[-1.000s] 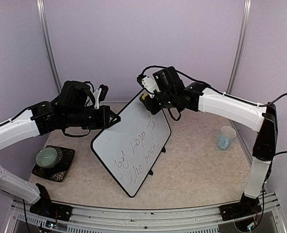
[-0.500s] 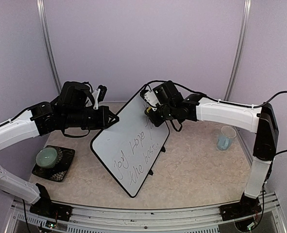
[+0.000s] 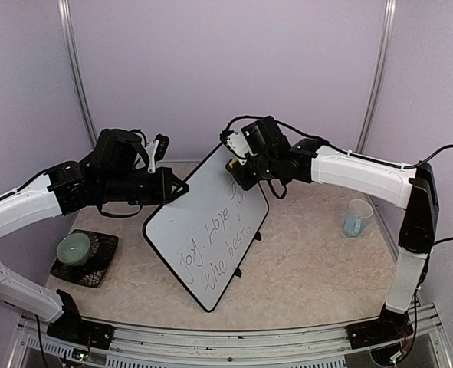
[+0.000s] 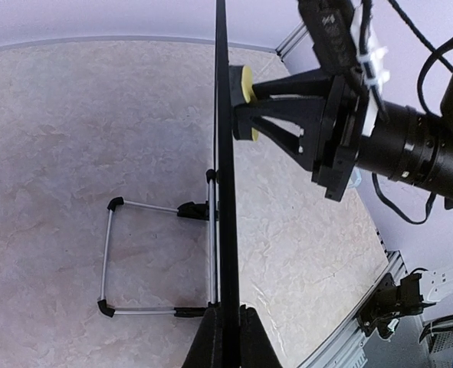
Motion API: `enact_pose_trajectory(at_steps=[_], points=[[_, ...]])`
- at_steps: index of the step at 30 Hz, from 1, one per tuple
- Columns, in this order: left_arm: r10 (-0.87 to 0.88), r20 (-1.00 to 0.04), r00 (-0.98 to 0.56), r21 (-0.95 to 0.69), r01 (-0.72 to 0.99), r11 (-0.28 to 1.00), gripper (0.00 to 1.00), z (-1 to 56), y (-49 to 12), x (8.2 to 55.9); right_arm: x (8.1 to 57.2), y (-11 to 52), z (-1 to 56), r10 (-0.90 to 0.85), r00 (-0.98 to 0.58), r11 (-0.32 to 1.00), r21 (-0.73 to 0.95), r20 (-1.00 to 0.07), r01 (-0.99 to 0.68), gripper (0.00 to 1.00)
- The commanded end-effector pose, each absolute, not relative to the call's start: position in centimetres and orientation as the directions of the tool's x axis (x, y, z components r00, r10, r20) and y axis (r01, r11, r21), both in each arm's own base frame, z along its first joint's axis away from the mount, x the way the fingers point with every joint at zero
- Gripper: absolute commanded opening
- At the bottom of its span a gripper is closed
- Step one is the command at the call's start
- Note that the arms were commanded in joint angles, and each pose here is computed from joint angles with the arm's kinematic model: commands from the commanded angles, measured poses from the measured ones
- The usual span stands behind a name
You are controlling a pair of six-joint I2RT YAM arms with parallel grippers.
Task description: Erase the whiteboard
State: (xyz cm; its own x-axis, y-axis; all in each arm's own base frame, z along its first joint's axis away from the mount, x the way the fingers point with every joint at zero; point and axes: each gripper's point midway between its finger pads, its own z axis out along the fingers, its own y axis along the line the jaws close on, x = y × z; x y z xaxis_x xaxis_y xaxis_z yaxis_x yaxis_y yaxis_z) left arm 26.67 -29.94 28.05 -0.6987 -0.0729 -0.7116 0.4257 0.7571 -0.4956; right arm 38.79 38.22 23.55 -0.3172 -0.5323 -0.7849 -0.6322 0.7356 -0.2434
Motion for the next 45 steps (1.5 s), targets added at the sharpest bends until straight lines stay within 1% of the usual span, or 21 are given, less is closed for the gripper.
enact_pose_trajectory(at_steps=[1,6,13,19,24,34,36,39,45], points=[[-0.042,-0.727,-0.685,-0.527,0.517,0.675,0.00,29.7,-31.5,24.8,40.1,39.7,27.4,-0.479,-0.255,0.747,-0.238,-0.840,-0.621,0.00],[-0.043,-0.728,-0.684,-0.526,0.517,0.675,0.00,29.8,-31.4,24.8,40.5,39.7,27.2,-0.485,-0.260,0.749,-0.243,-0.835,-0.616,0.00],[-0.041,-0.730,-0.682,-0.524,0.520,0.675,0.00,29.9,-31.4,24.8,39.9,37.8,22.8,-0.515,-0.330,0.751,-0.232,-0.791,-0.618,0.00],[-0.041,-0.731,-0.681,-0.523,0.522,0.673,0.00,30.0,-31.4,24.8,39.4,36.2,20.7,-0.512,-0.369,0.759,-0.207,-0.775,-0.618,0.00],[-0.039,-0.729,-0.683,-0.525,0.523,0.672,0.00,29.9,-31.5,24.8,39.7,36.6,21.4,-0.511,-0.359,0.755,-0.208,-0.781,-0.621,0.00],[-0.043,-0.731,-0.681,-0.524,0.521,0.674,0.00,30.3,-31.4,24.8,41.5,38.7,27.1,-0.465,-0.283,0.757,-0.211,-0.839,-0.619,0.00],[-0.042,-0.731,-0.681,-0.523,0.519,0.676,0.00,30.2,-31.3,24.9,41.6,38.9,27.5,-0.462,-0.278,0.755,-0.210,-0.842,-0.621,0.00],[-0.045,-0.732,-0.680,-0.523,0.519,0.676,0.00,30.3,-31.3,24.8,41.6,38.9,26.9,-0.470,-0.285,0.754,-0.212,-0.835,-0.621,0.00],[-0.043,-0.732,-0.680,-0.523,0.520,0.675,0.00,30.1,-31.3,24.8,41.1,37.7,22.6,-0.502,-0.344,0.755,-0.209,-0.794,-0.621,0.00]])
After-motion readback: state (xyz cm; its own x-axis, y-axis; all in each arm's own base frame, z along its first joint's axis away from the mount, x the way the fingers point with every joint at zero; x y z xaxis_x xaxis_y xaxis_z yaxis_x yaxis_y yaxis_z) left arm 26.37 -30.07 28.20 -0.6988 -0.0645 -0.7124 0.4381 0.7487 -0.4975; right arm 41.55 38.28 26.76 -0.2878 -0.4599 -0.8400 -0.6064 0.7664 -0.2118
